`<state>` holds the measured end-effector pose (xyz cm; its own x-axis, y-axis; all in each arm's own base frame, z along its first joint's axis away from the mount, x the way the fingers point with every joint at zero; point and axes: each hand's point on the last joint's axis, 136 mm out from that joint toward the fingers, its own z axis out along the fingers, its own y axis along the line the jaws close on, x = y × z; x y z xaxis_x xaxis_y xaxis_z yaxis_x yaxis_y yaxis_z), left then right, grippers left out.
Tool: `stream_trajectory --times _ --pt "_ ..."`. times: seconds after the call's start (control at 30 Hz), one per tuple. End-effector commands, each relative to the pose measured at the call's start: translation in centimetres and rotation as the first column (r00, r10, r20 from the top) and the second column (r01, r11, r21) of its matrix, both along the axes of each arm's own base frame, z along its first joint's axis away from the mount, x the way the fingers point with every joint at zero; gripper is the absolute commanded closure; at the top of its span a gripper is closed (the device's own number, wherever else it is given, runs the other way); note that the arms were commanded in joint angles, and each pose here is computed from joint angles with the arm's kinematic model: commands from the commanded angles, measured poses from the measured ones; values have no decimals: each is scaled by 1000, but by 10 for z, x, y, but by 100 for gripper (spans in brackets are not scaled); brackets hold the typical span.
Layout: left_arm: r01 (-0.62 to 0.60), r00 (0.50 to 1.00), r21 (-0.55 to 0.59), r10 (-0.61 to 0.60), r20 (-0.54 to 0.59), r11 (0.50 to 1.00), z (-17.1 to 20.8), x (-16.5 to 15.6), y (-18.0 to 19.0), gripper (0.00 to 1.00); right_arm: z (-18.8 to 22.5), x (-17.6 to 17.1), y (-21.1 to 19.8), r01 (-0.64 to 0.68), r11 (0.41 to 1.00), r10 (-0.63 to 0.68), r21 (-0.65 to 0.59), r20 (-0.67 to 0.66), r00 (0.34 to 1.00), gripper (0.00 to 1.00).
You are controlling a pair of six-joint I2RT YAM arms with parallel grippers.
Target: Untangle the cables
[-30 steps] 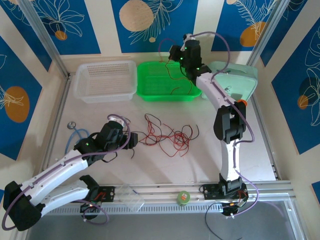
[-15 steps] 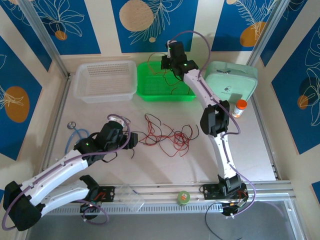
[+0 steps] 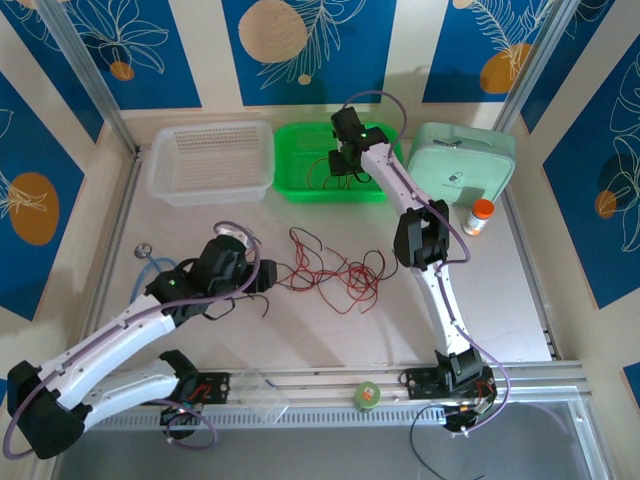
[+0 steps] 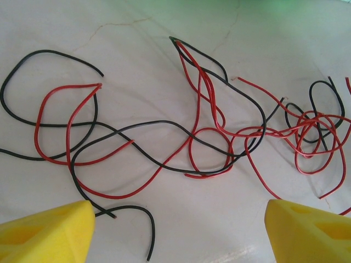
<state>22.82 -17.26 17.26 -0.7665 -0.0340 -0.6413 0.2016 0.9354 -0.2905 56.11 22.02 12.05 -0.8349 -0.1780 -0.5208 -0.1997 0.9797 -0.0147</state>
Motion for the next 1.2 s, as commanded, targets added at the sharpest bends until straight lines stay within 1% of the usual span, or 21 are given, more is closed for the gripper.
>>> stream_trajectory --times 0.0,0.07,0.13,0.2,0.33,0.43,0.5,0.57,0.63,0.73,0.77,0.87,0.93,1.03,1.1,1.17 --pt "-2 999 -13 1 -49 1000 3 -5 -5 19 28 -6 -1 -27 999 27 27 8 1000 38" --pt "-51 995 18 52 -85 999 -1 -5 3 19 50 -9 -2 -36 998 35 47 36 999 31" --pt "-131 982 87 141 -122 988 -5 -5 18 19 77 -15 -1 -52 996 47 77 65 997 25" --pt "-175 969 152 198 -149 973 -8 -7 29 20 103 -26 -1 -67 992 58 109 91 994 20" --pt "-210 952 222 251 -176 952 -15 -3 40 20 150 -54 -2 -94 983 73 157 136 988 17" --pt "-216 939 226 265 -218 950 -24 6 44 24 179 -84 -1 -110 973 76 202 167 983 17" --pt "-217 929 196 264 -259 956 -34 16 44 30 194 -111 -3 -95 960 52 263 168 984 17" --pt "-210 925 147 245 -290 967 -42 26 40 34 201 -141 -3 -90 941 41 327 153 987 17" --pt "-172 936 114 199 -292 978 -47 38 29 38 196 -171 -4 -90 928 37 360 151 988 17" --pt "-43 955 65 60 -289 997 -51 54 2 41 179 -213 -10 -64 913 10 403 134 991 19" --pt "-22 953 76 44 -299 997 -54 58 -2 41 171 -226 -12 -44 906 -5 420 115 993 20" --pt "-52 941 245 129 -313 968 -68 73 18 43 148 -256 -16 -11 896 -21 445 68 997 24" --pt "-87 934 325 190 -301 942 -75 83 31 43 135 -271 -18 5 895 -32 446 54 998 25" --pt "-131 926 395 255 -279 909 -83 97 44 44 117 -288 -23 40 892 -53 451 16 998 26" --pt "-126 921 435 268 -282 892 -93 104 48 44 108 -296 -27 63 890 -69 451 -2 998 27" --pt "-104 912 463 270 -309 880 -106 107 48 44 103 -301 -31 82 889 -84 451 -15 996 27"
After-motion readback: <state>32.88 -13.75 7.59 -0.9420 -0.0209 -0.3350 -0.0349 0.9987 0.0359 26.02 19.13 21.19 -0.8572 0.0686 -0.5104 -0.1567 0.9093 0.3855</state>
